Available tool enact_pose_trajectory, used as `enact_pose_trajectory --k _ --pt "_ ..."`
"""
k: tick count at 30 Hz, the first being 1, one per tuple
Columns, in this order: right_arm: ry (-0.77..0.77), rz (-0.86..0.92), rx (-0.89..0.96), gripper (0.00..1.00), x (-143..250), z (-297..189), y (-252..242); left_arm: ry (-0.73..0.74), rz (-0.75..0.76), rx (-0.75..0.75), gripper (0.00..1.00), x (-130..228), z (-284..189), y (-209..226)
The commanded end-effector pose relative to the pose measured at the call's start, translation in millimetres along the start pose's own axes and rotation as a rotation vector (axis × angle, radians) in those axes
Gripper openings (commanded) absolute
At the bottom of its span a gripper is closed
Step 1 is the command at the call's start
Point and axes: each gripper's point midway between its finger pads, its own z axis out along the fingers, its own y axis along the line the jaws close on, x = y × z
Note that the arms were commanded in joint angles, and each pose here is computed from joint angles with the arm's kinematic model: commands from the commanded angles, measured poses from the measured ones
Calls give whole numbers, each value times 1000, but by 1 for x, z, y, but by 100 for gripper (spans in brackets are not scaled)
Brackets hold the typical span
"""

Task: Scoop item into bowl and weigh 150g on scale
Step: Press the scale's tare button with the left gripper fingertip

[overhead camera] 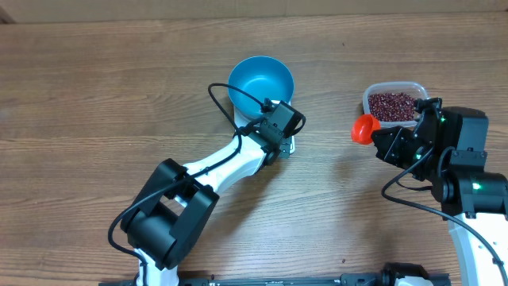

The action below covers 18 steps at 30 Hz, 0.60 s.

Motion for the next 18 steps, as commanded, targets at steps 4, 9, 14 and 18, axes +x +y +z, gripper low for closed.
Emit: enact_pose_trajectory --k 4,9,14,18 --pt "-31 -10 4 4 -8 -5 1 17 15 -11 4 8 10 1" --pt "-36 -12 1 4 -10 -5 2 17 -1 -16 4 7 11 4" --pt "-36 -12 1 4 -10 -5 2 21 -18 -21 4 6 12 8" --pt "-35 -11 1 4 -10 -5 2 24 -17 -23 4 7 12 8"
